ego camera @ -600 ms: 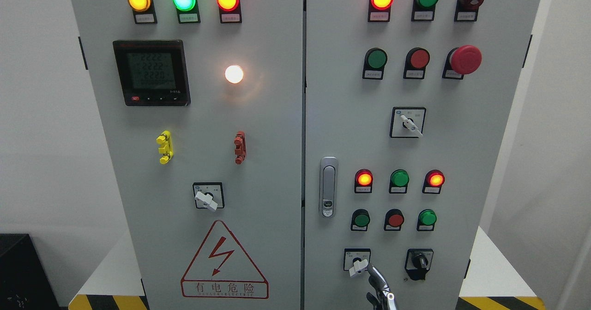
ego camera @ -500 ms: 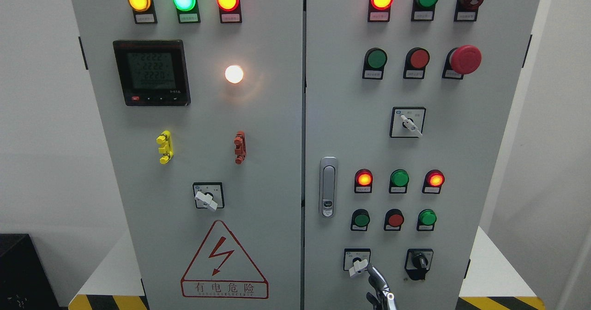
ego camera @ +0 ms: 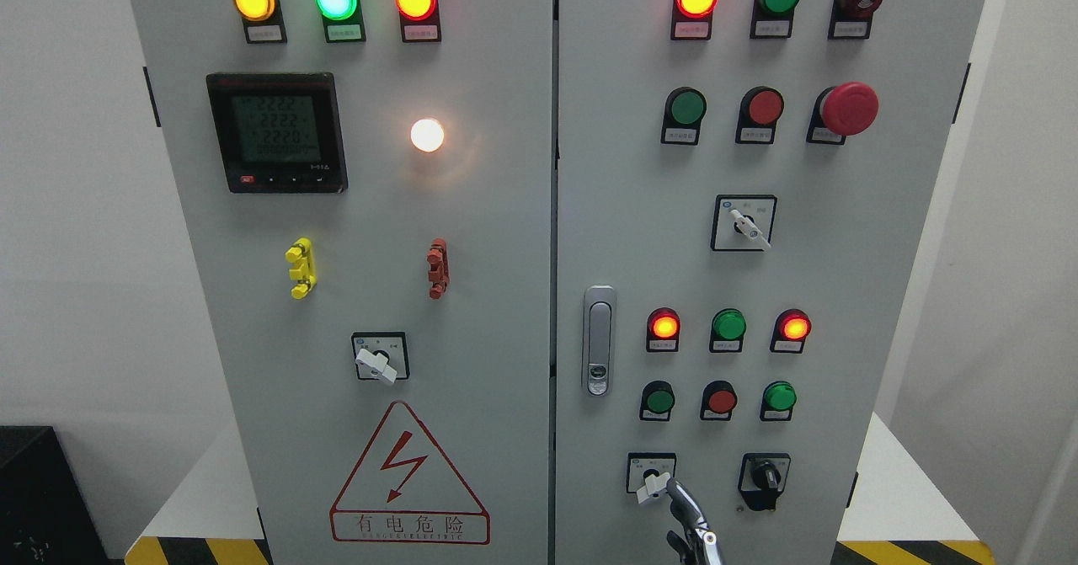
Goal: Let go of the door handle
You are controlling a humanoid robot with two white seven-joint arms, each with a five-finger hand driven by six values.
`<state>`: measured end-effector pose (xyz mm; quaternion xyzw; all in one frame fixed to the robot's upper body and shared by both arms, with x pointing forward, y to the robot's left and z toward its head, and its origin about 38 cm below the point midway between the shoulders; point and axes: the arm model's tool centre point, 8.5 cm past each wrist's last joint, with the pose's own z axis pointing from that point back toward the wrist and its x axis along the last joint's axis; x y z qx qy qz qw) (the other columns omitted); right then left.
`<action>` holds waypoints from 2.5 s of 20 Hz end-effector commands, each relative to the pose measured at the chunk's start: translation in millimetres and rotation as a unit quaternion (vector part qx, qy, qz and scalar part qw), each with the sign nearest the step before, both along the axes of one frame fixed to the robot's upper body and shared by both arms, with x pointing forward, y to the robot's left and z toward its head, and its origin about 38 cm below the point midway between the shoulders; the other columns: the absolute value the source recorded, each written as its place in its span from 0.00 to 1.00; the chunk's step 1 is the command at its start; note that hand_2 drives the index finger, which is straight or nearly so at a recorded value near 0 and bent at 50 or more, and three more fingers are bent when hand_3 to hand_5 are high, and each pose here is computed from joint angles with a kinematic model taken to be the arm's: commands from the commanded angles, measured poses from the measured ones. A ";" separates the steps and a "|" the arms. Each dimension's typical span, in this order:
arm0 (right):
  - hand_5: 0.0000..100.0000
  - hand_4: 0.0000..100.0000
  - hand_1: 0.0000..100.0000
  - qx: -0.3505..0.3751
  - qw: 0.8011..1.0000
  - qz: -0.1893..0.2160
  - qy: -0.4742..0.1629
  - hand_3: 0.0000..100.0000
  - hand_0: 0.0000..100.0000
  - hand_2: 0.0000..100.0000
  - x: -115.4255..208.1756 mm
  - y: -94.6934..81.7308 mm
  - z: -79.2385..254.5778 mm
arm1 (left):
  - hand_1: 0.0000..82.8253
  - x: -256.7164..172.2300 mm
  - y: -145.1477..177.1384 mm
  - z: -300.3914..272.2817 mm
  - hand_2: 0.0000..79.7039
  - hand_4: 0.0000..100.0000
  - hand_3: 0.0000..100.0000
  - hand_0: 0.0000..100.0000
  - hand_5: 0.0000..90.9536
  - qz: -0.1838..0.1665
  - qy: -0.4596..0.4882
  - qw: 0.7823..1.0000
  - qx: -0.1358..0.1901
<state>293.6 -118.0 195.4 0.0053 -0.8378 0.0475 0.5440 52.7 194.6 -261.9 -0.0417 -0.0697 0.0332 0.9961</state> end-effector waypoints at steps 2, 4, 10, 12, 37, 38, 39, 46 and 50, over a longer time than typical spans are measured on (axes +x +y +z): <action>0.47 0.51 0.32 -0.124 0.990 -0.051 -0.044 0.50 0.31 0.00 -0.8 0.7 9.7 | 0.00 5.9 -0.4 0.3 0.03 0.01 0.09 0.00 0.00 -0.010 -0.009 1.000 0.000; 0.57 0.58 0.36 -0.152 0.985 -0.062 -0.058 0.58 0.35 0.00 3.0 2.2 15.1 | 0.00 5.9 -0.3 0.3 0.03 0.01 0.08 0.00 0.00 -0.010 -0.009 1.000 0.001; 0.90 0.83 0.43 -0.245 0.957 -0.125 -0.095 0.83 0.40 0.00 40.2 -1.2 35.2 | 0.00 5.9 -0.3 0.3 0.03 0.01 0.08 0.00 0.00 -0.010 -0.009 1.000 0.001; 0.97 0.89 0.45 -0.259 0.952 -0.129 -0.100 0.93 0.39 0.00 50.9 1.9 35.0 | 0.00 5.9 -0.3 0.3 0.03 0.01 0.09 0.00 0.00 -0.010 -0.009 1.000 0.001; 0.99 1.00 0.42 -0.504 0.826 -0.225 -0.120 1.00 0.37 0.00 107.3 20.5 27.7 | 0.00 5.9 -0.3 0.3 0.03 0.01 0.08 0.00 0.00 -0.010 -0.009 1.000 0.001; 0.99 1.00 0.42 -0.507 0.825 -0.223 -0.117 1.00 0.37 0.00 109.4 20.8 27.2 | 0.00 5.9 -0.4 0.3 0.03 0.01 0.08 0.00 0.00 -0.010 -0.009 1.000 0.000; 0.99 1.00 0.42 -0.510 0.822 -0.227 -0.113 1.00 0.37 0.00 111.7 20.2 26.7 | 0.00 5.9 -0.4 0.3 0.03 0.01 0.08 0.00 0.00 -0.010 -0.009 1.000 0.000; 0.99 1.00 0.41 -0.517 0.815 -0.237 -0.114 1.00 0.38 0.00 114.3 20.3 29.9 | 0.00 5.9 -0.3 0.3 0.03 0.01 0.08 0.00 0.00 -0.010 -0.009 1.000 0.001; 0.99 1.00 0.40 -0.524 0.808 -0.242 -0.118 1.00 0.38 0.00 114.8 20.2 31.4 | 0.00 5.4 -0.3 0.2 0.03 0.01 0.08 0.00 0.00 -0.010 -0.008 1.000 0.001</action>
